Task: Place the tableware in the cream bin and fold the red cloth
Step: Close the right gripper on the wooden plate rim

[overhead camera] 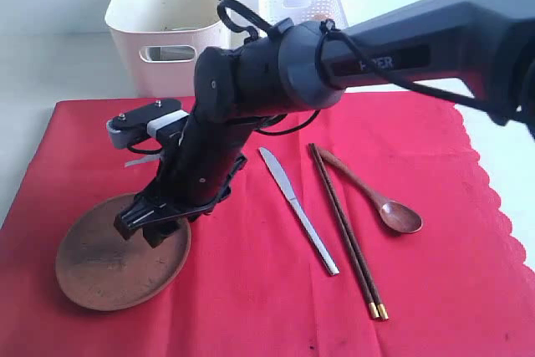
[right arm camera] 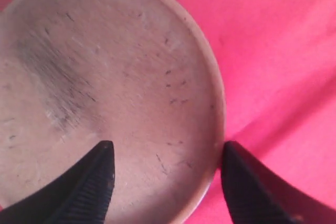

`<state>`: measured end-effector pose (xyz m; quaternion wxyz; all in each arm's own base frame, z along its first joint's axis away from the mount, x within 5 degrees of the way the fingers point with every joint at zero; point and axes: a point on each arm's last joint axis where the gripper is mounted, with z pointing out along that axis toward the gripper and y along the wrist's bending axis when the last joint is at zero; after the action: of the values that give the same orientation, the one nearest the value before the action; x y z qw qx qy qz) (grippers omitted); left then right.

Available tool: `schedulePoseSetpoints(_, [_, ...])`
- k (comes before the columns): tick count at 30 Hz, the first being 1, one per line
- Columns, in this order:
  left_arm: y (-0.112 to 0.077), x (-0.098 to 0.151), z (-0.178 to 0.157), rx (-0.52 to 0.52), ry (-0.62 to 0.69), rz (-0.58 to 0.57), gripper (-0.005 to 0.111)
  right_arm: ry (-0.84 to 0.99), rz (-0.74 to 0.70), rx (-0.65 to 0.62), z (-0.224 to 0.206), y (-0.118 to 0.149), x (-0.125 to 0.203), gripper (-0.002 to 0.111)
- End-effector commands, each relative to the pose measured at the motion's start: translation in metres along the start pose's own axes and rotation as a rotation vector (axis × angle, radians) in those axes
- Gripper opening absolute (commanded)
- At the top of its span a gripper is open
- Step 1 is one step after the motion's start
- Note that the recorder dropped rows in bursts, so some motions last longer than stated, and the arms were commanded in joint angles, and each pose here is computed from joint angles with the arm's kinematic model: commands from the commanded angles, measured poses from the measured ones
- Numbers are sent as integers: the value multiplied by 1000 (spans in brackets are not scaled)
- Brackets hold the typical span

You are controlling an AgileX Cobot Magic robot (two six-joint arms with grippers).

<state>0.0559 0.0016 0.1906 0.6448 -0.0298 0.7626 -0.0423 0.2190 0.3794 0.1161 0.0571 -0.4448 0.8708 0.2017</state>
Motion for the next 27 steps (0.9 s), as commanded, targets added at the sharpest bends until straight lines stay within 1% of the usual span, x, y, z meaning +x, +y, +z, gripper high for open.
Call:
schedulePoseSetpoints(1, [0, -1, 0, 2, -12, 6, 1, 14, 7, -2, 5, -1, 2, 56])
schedulePoseSetpoints(4, [0, -1, 0, 2, -12, 6, 1, 10, 22, -14, 5, 0, 2, 47])
schedulePoseSetpoints(10, [0, -1, 0, 2, -12, 6, 1, 10, 26, -16, 5, 1, 2, 15])
schedulePoseSetpoints(14, [0, -1, 0, 2, -12, 6, 1, 10, 26, -16, 5, 1, 2, 0])
schedulePoseSetpoints(20, [0, -1, 0, 2, -12, 6, 1, 11, 24, -19, 2, 2, 1, 0])
schedulePoseSetpoints(27, [0, -1, 0, 2, -12, 6, 1, -37, -30, -25, -22, 9, -5, 0])
